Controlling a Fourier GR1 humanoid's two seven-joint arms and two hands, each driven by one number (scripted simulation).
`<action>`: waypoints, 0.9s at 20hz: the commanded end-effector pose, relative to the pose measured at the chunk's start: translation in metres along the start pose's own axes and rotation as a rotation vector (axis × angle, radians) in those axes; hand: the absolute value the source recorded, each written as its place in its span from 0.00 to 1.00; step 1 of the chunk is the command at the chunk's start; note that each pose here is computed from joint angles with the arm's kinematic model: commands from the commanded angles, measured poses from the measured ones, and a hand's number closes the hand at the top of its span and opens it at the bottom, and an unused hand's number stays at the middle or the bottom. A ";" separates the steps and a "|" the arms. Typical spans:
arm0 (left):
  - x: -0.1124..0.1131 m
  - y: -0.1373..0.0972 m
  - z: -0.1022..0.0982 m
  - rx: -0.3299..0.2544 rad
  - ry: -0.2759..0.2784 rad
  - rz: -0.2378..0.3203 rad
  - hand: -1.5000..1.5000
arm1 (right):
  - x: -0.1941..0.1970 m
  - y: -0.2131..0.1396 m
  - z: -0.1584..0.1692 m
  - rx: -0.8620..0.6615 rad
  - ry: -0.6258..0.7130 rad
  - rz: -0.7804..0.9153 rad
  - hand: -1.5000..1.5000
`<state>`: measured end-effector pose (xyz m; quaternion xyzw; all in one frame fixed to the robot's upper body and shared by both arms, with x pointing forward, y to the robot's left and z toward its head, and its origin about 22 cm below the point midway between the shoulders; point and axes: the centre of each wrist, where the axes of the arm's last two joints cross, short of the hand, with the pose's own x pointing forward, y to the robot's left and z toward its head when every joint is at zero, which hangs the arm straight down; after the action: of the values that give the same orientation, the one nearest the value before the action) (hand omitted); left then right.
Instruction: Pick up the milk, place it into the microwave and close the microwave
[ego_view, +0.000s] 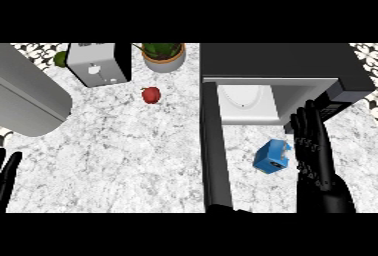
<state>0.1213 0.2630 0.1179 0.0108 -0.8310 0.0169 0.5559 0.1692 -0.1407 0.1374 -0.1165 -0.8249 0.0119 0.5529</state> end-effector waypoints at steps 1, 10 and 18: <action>0.017 0.022 0.010 -0.013 -0.011 0.008 0.00 | -0.015 -0.001 0.001 -0.010 0.042 0.019 0.00; 0.026 0.032 0.037 -0.003 0.006 -0.034 0.00 | -0.062 -0.020 0.004 -0.067 0.090 0.027 0.00; 0.026 0.027 0.035 -0.022 0.001 -0.011 0.00 | -0.105 -0.033 0.015 -0.121 0.162 0.056 0.00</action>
<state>0.0850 0.2918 0.1090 0.0186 -0.8180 0.0110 0.5748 0.1867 -0.1784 0.0561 -0.1497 -0.7838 -0.0292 0.6020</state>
